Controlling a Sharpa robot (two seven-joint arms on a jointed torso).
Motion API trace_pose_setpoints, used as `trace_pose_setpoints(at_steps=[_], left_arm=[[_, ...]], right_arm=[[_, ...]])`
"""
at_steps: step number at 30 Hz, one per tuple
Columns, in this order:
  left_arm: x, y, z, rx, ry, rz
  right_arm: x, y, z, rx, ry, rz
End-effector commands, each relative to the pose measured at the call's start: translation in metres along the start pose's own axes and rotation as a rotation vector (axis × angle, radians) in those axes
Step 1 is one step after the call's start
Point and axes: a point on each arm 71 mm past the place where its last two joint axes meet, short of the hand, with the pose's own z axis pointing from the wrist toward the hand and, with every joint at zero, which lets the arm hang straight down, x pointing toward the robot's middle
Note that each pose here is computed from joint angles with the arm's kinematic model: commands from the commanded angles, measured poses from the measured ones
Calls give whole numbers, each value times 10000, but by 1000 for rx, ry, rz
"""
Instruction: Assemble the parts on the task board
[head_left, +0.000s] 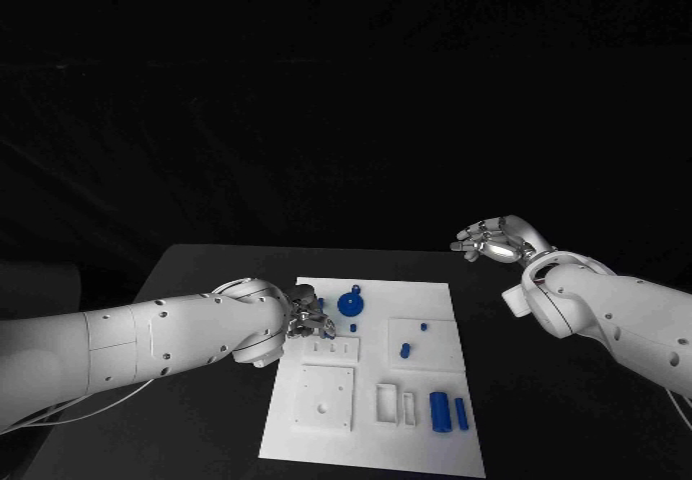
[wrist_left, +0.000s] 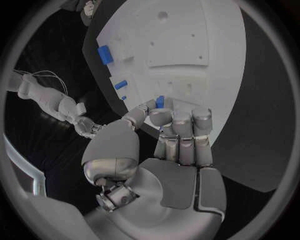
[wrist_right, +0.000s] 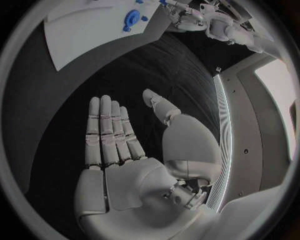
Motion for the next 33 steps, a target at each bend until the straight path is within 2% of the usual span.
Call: trace_pose_setpoints(at_steps=[1,7,18,33], left_arm=[[13,-9,9,3,-13,6],[56,8,39,-3,-15,2],[193,41,90,-9,3,4],[199,70,98,-11,2,18]], right_arm=[[15,6,2,-7,28,36],[10,2,-3,-3,29,38],[5,-5,-8,1,31,38],[6,-3,-14,1,34,39]])
